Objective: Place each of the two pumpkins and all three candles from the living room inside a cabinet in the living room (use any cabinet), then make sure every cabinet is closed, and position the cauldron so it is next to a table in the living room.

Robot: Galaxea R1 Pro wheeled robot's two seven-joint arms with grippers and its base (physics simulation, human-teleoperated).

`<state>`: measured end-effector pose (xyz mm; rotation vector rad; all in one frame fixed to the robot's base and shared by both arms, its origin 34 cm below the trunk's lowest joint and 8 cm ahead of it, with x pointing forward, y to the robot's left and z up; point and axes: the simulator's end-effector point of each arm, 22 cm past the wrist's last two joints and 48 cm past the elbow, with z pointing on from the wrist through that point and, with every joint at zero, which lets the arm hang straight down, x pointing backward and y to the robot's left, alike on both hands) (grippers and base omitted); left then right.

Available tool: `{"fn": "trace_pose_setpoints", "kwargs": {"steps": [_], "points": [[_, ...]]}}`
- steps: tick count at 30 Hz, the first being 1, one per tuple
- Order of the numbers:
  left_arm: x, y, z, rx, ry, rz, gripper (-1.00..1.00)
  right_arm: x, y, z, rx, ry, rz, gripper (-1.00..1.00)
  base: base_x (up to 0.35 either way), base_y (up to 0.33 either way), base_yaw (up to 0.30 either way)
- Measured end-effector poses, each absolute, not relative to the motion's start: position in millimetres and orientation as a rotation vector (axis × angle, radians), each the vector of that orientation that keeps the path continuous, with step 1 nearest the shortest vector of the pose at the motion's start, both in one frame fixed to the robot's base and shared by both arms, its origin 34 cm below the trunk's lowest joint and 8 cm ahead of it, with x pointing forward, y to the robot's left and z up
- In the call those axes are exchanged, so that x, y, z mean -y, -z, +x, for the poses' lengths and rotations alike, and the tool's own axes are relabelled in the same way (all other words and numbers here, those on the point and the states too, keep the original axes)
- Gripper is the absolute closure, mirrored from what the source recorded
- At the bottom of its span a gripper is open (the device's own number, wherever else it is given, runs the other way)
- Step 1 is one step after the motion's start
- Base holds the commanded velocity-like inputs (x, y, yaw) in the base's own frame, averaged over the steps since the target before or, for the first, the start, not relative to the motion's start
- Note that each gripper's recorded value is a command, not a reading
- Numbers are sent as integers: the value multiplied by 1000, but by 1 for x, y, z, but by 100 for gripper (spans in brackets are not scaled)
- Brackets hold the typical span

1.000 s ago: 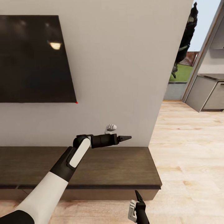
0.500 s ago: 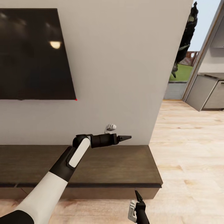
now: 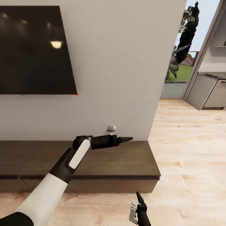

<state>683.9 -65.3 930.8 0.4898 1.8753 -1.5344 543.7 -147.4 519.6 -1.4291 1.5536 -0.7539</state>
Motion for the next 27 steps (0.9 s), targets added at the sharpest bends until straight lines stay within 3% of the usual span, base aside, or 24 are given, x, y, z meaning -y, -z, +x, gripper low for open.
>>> {"fn": "trace_pose_setpoints", "kwargs": {"steps": [27], "points": [[71,-883,675,-1865,1548,494,-100,138,-523,618,-1439,831,-1324,-100,0,0,0]]}}
